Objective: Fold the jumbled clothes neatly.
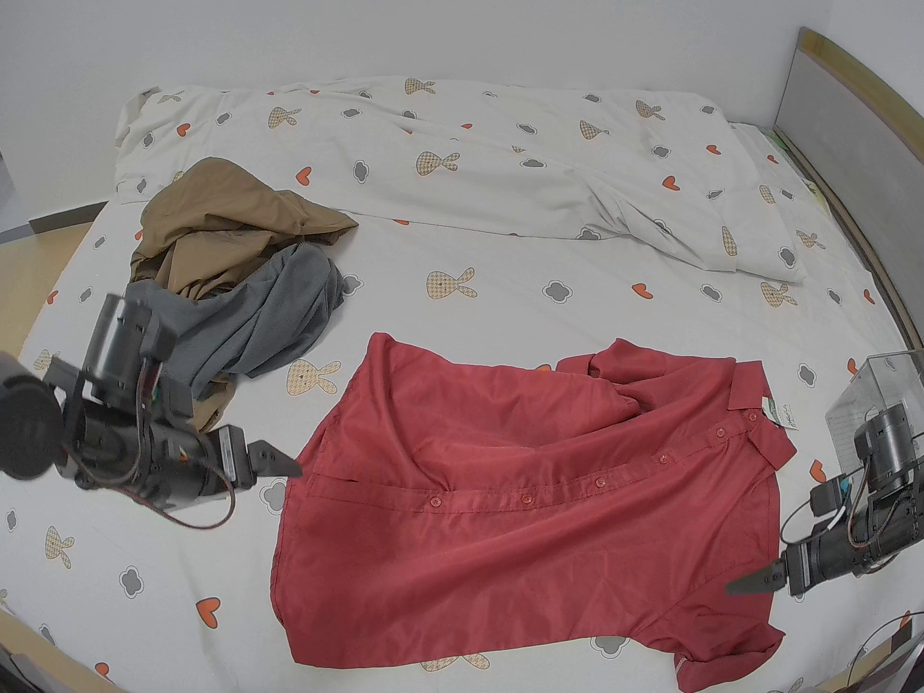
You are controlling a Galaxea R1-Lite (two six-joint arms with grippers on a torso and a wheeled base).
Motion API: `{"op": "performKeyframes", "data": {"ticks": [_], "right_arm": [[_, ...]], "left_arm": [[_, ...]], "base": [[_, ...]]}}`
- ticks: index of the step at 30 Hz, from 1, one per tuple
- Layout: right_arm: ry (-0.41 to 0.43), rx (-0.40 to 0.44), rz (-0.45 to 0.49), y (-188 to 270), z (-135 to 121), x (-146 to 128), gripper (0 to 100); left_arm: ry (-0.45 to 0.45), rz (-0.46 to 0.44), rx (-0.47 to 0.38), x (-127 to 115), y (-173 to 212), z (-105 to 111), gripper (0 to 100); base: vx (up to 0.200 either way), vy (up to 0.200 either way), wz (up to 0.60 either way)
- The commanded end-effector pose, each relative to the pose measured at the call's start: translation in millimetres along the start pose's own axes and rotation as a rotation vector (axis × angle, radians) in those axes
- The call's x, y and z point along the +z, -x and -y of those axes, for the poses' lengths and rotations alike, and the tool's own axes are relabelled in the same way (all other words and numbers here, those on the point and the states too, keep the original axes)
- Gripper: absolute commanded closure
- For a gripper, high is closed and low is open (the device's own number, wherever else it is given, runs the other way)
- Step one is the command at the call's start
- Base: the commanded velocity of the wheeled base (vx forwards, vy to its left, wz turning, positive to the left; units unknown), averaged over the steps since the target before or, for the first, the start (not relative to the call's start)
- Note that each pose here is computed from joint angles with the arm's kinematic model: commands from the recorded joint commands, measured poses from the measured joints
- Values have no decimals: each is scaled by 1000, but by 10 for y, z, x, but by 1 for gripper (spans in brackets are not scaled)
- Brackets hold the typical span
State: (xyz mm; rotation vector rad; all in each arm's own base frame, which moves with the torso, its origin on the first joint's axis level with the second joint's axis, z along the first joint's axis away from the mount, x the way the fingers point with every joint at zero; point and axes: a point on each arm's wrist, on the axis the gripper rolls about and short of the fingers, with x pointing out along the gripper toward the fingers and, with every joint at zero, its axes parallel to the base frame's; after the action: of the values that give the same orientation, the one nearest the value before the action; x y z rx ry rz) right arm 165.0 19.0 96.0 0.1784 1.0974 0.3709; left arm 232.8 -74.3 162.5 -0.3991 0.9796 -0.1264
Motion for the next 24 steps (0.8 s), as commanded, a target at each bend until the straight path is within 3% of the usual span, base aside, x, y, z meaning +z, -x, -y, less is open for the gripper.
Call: {"op": "performKeyframes", "data": {"ticks": [1, 4, 7, 10, 14, 17, 21, 24], "right_arm": [[196, 18, -154, 151, -130, -288, 0], [213, 32, -191, 100, -155, -308, 0], [251, 36, -288, -60, -214, -314, 0], [260, -32, -333, -160, -271, -318, 0], [215, -99, -282, -213, -336, -410, 0], [235, -154, -289, -246, -315, -571, 0], [244, -149, -272, -228, -287, -667, 0], [338, -143, -246, -239, -256, -673, 0]], "left_arm": [[33, 1, -49, 389, 247, 459, 0], [66, -34, -40, 424, 225, 532, 0], [74, -66, -28, 408, 117, 552, 0], [79, -80, -18, 398, 80, 543, 0], [70, -97, -9, 350, 66, 525, 0], [51, -132, -8, 277, 7, 553, 0], [41, -186, -28, 203, -60, 572, 0], [37, -233, -63, 156, -82, 589, 0]], "base": [[0, 0, 0], [0, 0, 0], [0, 0, 0], [0, 0, 0], [0, 0, 0], [0, 0, 0], [0, 0, 0], [0, 0, 0]]}}
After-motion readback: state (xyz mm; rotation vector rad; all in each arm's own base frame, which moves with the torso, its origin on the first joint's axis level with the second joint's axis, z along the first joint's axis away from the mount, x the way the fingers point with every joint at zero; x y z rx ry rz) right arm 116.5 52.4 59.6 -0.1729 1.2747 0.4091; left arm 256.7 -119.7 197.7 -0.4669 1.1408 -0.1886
